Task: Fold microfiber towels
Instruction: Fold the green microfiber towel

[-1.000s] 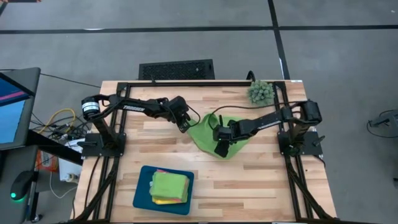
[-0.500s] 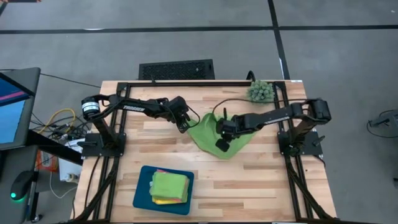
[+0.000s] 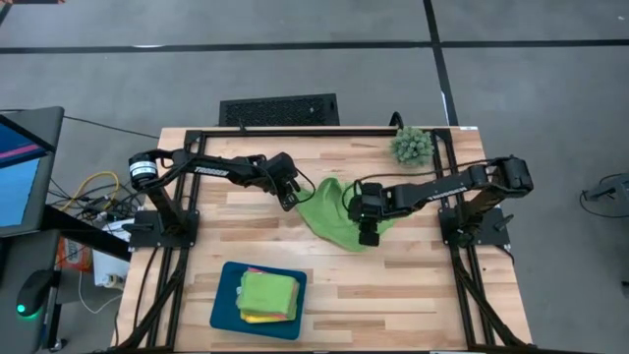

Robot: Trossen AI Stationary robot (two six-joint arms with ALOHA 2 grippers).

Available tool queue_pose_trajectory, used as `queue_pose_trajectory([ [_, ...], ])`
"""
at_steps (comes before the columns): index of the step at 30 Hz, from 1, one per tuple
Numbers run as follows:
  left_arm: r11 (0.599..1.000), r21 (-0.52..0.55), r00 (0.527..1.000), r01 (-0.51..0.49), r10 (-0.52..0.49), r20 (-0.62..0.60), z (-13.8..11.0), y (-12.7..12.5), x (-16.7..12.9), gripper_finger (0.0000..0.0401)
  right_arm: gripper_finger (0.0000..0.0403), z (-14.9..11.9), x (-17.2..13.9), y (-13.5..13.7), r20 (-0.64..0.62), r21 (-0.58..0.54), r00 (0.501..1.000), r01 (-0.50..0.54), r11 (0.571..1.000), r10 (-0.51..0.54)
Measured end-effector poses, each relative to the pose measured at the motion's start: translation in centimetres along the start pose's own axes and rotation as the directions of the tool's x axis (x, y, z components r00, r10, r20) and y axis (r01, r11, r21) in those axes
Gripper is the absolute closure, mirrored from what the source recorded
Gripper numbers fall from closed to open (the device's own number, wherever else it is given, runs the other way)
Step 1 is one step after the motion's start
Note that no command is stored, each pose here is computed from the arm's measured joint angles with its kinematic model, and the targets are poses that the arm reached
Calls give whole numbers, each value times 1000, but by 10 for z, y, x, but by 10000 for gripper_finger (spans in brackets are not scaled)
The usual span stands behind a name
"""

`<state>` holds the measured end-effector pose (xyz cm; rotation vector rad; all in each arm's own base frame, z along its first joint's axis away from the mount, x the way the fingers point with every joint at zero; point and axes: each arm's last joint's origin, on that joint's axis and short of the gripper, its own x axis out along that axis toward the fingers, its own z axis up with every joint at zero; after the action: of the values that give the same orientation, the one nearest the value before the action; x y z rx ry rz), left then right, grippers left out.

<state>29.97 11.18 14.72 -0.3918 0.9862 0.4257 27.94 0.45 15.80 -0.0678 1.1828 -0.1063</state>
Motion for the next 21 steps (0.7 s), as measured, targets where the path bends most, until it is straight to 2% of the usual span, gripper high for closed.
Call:
queue_pose_trajectory([
  [3, 1000, 0, 1000, 0, 0, 0, 0, 0, 0, 401, 199, -2, 3, -1, 26, -56, 999, 20, 998, -18],
  [6, 1000, 0, 1000, 0, 0, 1, 0, 0, 0, 401, 191, -1, 5, -2, 46, -69, 998, 36, 997, -33],
  [13, 1000, 0, 1000, 1, -1, 3, 0, 0, 0, 398, 202, -6, 8, 1, 57, -112, 998, 32, 993, -26],
  [21, 1000, 0, 1000, 1, -1, 5, 0, 0, 0, 396, 209, -10, 12, 1, 68, -103, 997, 33, 994, -26],
])
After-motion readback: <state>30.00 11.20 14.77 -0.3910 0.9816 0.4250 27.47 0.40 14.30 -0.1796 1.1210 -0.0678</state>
